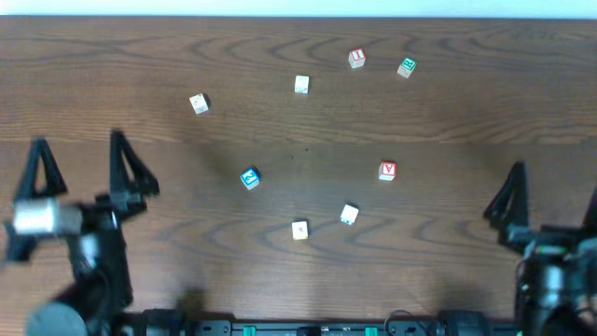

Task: Spell out Ai2
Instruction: 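Raise both arms and move the right gripper over the red I block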

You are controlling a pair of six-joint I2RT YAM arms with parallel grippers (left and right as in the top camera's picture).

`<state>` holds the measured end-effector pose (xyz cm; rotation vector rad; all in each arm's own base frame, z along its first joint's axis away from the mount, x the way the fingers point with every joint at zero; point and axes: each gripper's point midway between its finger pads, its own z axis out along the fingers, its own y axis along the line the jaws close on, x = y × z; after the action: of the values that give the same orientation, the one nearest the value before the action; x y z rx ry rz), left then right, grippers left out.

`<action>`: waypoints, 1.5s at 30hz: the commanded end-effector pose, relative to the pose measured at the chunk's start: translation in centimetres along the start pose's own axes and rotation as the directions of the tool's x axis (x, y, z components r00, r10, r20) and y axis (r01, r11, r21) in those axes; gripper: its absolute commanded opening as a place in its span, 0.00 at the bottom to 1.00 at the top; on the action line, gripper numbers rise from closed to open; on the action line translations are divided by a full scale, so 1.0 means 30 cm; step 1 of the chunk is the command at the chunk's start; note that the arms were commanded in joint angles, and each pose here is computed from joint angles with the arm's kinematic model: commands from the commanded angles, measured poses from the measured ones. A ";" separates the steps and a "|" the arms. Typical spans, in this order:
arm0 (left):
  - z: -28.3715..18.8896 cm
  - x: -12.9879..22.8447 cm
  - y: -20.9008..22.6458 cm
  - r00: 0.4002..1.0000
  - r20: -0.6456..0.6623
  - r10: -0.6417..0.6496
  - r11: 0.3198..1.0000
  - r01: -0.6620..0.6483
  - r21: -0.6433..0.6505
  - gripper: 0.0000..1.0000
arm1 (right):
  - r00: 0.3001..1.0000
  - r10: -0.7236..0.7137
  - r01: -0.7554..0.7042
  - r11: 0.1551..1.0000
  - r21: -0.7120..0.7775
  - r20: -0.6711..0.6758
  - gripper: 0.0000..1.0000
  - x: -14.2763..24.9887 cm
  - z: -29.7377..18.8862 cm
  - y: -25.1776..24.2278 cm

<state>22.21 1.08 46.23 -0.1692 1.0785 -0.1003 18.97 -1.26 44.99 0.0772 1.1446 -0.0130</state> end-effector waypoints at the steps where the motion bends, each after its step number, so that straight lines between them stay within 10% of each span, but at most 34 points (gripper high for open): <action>1: 0.136 -0.071 -0.057 0.997 -0.062 0.054 0.998 -0.051 0.040 0.95 | 0.999 0.004 -0.003 0.999 0.041 -0.046 0.99 -0.071 0.102 -0.015; 11: 0.542 0.021 -0.133 0.862 -0.478 0.167 0.986 -0.142 0.090 0.95 | 0.925 -0.007 0.047 0.994 0.095 -0.381 0.99 -0.080 0.497 -0.025; 18: 0.666 0.297 -0.109 0.667 -0.705 0.242 0.969 -0.207 0.136 0.95 | 0.669 0.042 0.071 0.990 0.119 -0.742 0.99 0.268 0.615 -0.034; 29: 0.321 0.906 -0.098 -0.034 -0.989 0.144 0.990 0.014 0.143 0.95 | 0.036 0.162 0.067 0.984 0.165 -0.986 0.99 0.780 0.372 -0.009; 45: 0.146 1.116 -0.128 -0.353 -0.934 0.063 0.993 0.118 0.022 0.95 | -0.308 0.146 0.040 0.989 0.140 -0.940 0.99 1.035 0.205 0.030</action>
<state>41.90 -6.78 20.27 0.0973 2.9586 -0.3677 38.06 0.02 20.65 0.3124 2.9691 0.1145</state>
